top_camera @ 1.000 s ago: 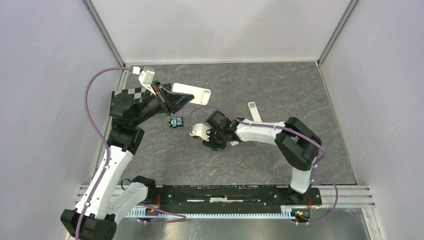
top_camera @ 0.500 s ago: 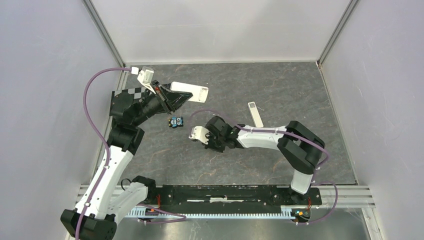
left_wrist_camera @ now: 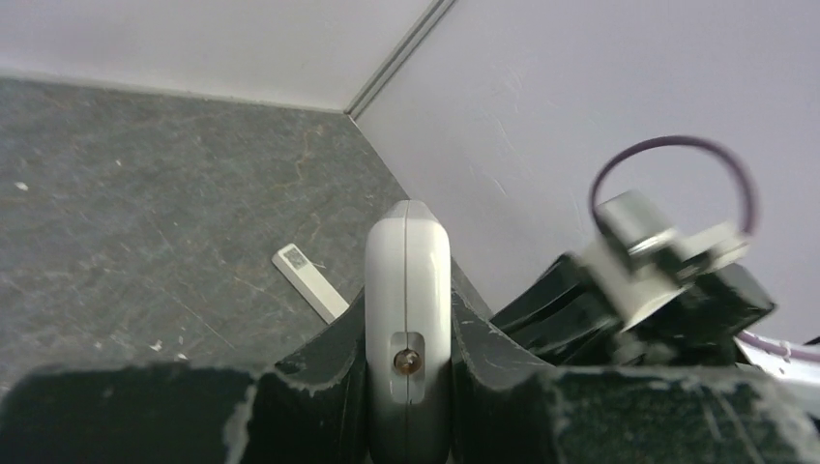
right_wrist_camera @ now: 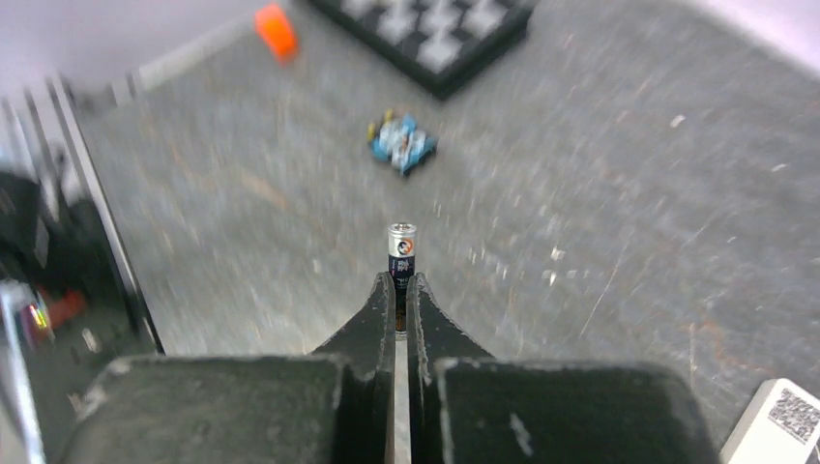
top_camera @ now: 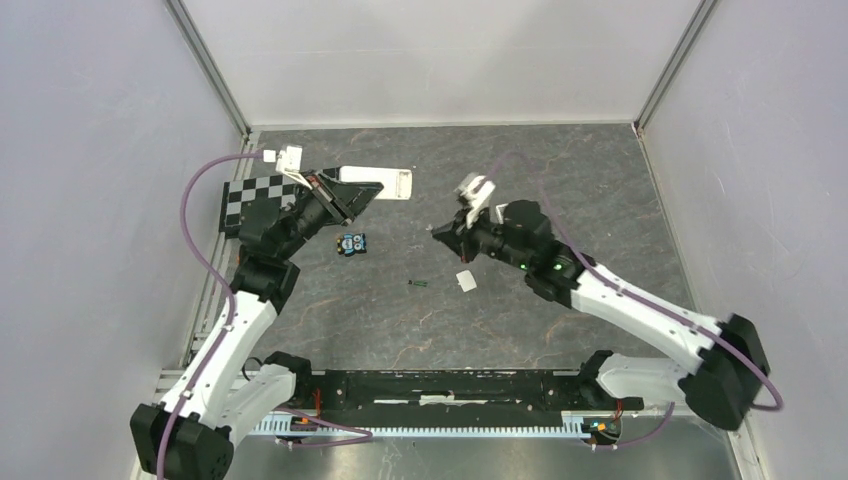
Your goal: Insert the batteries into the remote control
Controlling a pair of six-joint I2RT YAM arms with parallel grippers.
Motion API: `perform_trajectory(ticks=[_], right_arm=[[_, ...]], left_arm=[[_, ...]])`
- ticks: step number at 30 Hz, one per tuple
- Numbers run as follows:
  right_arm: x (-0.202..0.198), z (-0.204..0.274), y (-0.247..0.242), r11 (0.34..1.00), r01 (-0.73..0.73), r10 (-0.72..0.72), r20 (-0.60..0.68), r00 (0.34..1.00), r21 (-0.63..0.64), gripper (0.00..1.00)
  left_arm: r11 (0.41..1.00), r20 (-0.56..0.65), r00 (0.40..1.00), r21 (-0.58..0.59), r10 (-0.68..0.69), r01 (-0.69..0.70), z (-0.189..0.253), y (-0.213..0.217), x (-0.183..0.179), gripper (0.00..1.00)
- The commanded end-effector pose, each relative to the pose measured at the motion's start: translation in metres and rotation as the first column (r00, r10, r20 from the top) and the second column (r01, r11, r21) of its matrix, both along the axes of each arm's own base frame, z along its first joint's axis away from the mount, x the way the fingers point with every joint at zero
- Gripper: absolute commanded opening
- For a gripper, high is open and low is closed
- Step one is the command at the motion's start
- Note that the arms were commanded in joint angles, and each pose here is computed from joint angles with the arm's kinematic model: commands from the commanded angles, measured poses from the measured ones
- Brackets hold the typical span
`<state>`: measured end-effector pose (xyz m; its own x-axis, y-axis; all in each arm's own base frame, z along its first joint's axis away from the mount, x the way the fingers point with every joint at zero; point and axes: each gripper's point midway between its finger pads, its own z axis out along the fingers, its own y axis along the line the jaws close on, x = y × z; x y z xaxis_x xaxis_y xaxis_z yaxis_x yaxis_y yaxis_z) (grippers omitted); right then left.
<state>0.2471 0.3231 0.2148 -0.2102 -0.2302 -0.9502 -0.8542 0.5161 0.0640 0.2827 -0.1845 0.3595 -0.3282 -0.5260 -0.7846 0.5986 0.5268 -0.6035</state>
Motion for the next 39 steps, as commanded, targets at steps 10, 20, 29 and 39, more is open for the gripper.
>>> perform_trajectory(ticks=[10, 20, 29, 39], right_arm=[[0.040, 0.190, -0.021, 0.689, 0.359, -0.321, -0.178, 0.930, 0.630, 0.00], [0.061, 0.205, 0.000, 0.719, 0.401, -0.383, -0.158, 0.910, 0.568, 0.00], [0.068, 0.191, 0.016, 0.773, 0.446, -0.453, -0.099, 0.886, 0.451, 0.00], [0.070, 0.178, 0.025, 0.800, 0.461, -0.473, -0.068, 0.878, 0.385, 0.00]], left_arm=[[0.889, -0.010, 0.998, -0.456, -0.063, 0.052, 0.020, -0.009, -0.002, 0.02], [0.822, -0.085, 0.993, -0.569, -0.085, 0.021, 0.021, -0.006, 0.002, 0.02], [0.806, -0.100, 0.989, -0.591, -0.106, 0.027, 0.024, -0.012, 0.006, 0.02], [0.780, -0.103, 0.987, -0.625, -0.127, 0.035, 0.027, -0.012, 0.006, 0.02]])
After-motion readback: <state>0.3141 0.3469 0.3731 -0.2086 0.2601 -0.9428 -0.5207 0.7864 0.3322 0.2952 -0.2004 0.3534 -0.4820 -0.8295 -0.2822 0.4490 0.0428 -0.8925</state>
